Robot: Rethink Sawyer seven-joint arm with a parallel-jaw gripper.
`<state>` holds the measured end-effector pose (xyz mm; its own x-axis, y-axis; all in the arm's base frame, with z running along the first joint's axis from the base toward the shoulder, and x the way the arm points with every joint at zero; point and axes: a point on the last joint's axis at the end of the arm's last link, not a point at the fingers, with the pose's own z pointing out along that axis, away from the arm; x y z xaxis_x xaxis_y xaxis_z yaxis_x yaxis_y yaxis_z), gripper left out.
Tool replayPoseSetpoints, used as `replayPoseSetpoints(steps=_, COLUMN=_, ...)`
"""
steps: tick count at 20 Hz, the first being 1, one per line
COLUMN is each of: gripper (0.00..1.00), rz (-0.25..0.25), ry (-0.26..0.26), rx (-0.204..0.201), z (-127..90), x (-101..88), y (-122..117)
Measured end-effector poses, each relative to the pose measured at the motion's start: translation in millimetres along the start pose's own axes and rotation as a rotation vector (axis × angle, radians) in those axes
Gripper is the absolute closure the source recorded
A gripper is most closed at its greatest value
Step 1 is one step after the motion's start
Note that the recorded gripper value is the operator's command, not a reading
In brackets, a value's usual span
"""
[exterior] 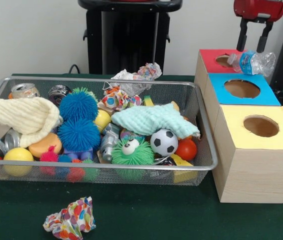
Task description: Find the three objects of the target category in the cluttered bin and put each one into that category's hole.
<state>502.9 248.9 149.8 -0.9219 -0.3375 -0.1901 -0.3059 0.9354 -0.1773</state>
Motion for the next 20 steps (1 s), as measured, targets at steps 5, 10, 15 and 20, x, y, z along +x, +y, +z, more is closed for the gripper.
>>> replayPoseSetpoints(steps=5, gripper=0.0, rz=0.005, ry=0.0, rx=0.0, z=0.4, x=-0.6, y=-2.4)
replayPoseSetpoints(steps=10, gripper=0.0, rz=0.008, ry=0.0, rx=0.0, z=0.4, x=-1.0, y=-4.3)
replayPoseSetpoints(steps=15, gripper=0.0, rz=0.011, ry=0.005, rx=-0.002, z=0.0, x=-0.9, y=-5.4)
replayPoseSetpoints(steps=20, gripper=0.0, rz=0.012, ry=0.022, rx=-0.011, z=-2.2, x=0.6, y=-4.7)
